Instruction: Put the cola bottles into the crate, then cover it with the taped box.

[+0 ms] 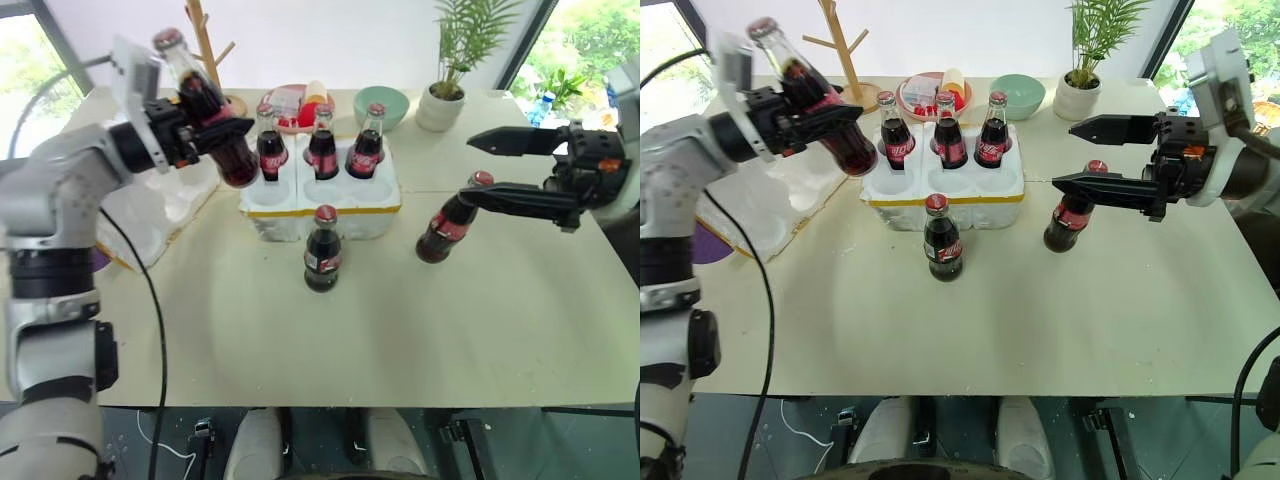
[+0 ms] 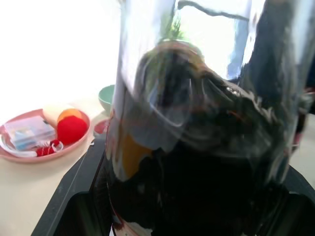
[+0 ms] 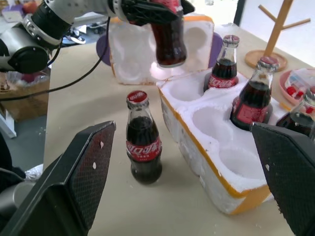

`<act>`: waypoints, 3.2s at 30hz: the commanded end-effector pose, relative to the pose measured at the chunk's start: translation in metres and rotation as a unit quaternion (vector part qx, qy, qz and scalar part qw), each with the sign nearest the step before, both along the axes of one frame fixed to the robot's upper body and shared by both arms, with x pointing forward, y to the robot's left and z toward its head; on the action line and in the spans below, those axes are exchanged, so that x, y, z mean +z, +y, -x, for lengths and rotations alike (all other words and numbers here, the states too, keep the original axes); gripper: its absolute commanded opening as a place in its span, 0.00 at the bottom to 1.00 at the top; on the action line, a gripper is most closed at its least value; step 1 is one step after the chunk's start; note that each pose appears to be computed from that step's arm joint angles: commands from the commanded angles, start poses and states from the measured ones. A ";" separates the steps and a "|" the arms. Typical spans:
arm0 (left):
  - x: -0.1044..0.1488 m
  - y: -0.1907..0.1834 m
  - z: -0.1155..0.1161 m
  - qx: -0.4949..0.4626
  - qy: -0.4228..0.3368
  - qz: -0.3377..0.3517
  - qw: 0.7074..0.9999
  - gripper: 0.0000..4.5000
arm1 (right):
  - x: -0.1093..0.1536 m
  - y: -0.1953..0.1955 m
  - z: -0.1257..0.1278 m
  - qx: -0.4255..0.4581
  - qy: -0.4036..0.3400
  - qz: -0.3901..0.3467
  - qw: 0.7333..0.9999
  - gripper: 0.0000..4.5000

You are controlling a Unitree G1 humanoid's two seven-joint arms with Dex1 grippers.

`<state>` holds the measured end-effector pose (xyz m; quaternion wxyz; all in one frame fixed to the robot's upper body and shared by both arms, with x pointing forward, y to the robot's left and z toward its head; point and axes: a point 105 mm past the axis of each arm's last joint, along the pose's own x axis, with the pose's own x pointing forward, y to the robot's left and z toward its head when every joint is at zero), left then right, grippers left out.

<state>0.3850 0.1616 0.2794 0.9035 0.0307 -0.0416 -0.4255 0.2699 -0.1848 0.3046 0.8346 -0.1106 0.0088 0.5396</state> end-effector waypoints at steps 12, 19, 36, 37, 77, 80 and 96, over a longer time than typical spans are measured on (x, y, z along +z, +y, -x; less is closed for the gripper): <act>-0.028 -0.039 -0.030 -0.032 -0.025 -0.067 0.997 0.61 | -0.001 0.001 0.008 -0.020 -0.025 -0.001 0.999 1.00; -0.067 -0.041 -0.028 -0.044 -0.007 -0.150 0.988 1.00 | -0.003 0.001 0.004 -0.024 -0.031 0.008 0.999 1.00; 0.029 0.024 0.081 -0.163 0.003 -0.094 0.982 1.00 | -0.016 0.039 0.021 0.033 -0.005 0.027 0.999 1.00; 0.027 0.028 0.093 -0.175 0.016 -0.111 0.978 1.00 | -0.022 0.043 0.020 0.031 0.004 0.026 0.999 1.00; -0.023 0.021 0.121 -0.162 0.061 -0.173 0.970 1.00 | -0.097 0.143 -0.026 0.066 0.117 -0.107 0.985 0.63; -0.024 0.023 0.119 -0.154 0.058 -0.170 0.972 1.00 | -0.060 0.140 -0.023 0.089 0.085 -0.130 0.984 0.63; -0.010 0.024 0.104 -0.102 0.017 -0.121 0.987 1.00 | -0.042 0.161 -0.116 -0.095 -0.002 -0.108 0.990 0.63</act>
